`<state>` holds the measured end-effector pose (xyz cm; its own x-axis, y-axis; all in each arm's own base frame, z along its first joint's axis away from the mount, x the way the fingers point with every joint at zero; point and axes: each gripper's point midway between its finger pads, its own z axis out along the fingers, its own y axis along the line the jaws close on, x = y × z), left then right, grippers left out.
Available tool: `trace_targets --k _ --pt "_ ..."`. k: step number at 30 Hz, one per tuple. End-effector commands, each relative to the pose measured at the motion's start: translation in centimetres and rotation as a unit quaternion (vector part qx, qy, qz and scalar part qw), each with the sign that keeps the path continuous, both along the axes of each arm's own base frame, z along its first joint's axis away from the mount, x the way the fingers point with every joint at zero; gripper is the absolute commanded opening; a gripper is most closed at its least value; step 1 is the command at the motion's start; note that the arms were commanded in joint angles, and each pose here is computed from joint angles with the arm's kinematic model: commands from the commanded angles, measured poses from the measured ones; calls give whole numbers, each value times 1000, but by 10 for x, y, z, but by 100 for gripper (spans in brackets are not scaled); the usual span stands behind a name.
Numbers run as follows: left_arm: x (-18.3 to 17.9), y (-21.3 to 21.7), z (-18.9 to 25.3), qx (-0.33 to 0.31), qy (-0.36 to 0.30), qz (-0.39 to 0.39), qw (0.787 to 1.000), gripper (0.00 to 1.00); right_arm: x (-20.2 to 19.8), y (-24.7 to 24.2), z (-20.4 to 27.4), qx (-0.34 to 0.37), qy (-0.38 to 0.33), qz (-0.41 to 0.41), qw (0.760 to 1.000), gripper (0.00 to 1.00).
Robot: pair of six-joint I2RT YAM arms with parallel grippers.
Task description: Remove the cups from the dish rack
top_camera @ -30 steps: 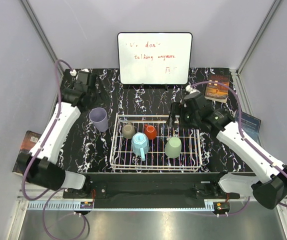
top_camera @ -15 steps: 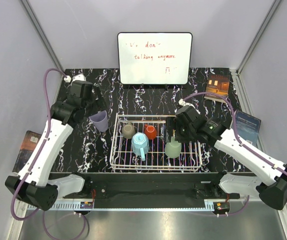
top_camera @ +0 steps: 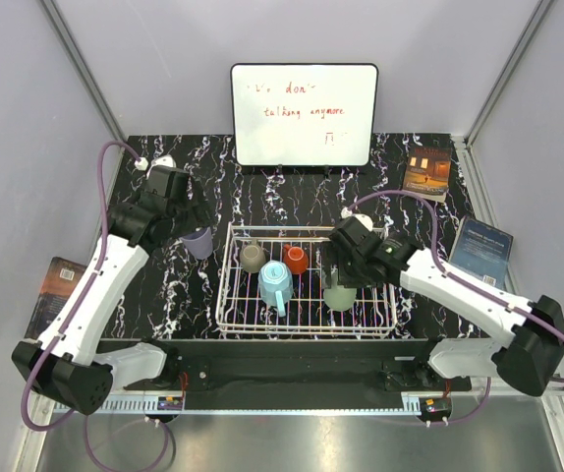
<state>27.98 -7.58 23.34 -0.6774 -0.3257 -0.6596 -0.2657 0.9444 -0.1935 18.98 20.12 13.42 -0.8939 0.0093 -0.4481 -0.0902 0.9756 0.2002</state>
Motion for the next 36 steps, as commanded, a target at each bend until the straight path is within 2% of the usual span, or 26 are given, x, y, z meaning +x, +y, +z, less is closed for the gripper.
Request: trace_targets --k 1,5,6,8,9,11,12,14,15,16,20,27,30,32,33,35,36 --pt "0 2 13 -1 -29 3 1000 94 8 8 -8 -4 -6 1 1000 95" --pt "-2 4 10 1 -28 5 1000 94 6 9 -15 -4 0 4 1000 87" --pt "-2 4 8 2 -26 5 1000 94 6 9 -15 -2 0 5 1000 76" --pt "-3 4 8 2 -25 4 1000 94 5 9 -13 2 -1 5 1000 61" --pt "-3 4 6 3 -23 4 1000 94 5 10 -12 4 -4 4 1000 48" --pt "-3 4 6 3 -24 4 1000 94 5 10 -8 9 -7 4 1000 38" --pt "-2 4 6 3 -24 4 1000 94 6 10 -6 11 -12 0 1000 27" --pt "-1 3 9 1 -27 4 1000 94 7 8 2 16 -21 -2 1000 11" --pt "0 3 9 1 -27 4 1000 93 9 9 9 19 -28 -4 999 3" --pt "0 3 10 0 -28 3 1000 93 9 7 14 20 -33 -4 999 0" --pt "1 1 15 -2 -33 2 999 93 15 6 52 41 -70 -4 997 0" --pt "4 -13 26 -40 -52 -16 998 92 32 10 156 119 -187 -5 975 0" --pt "5 -37 39 -98 -82 -62 990 93 35 19 189 172 -226 6 959 0" --pt "6 -60 49 -146 -98 -108 978 93 42 22 192 198 -232 1 952 0" --pt "4 -69 52 -165 -101 -124 973 92 41 32 205 247 -235 13 940 0" --pt "1 -85 58 -204 -108 -153 961 93 47 36 200 286 -222 11 932 0" --pt "0 -91 62 -224 -112 -159 955 92 51 40 216 344 -222 16 912 0"
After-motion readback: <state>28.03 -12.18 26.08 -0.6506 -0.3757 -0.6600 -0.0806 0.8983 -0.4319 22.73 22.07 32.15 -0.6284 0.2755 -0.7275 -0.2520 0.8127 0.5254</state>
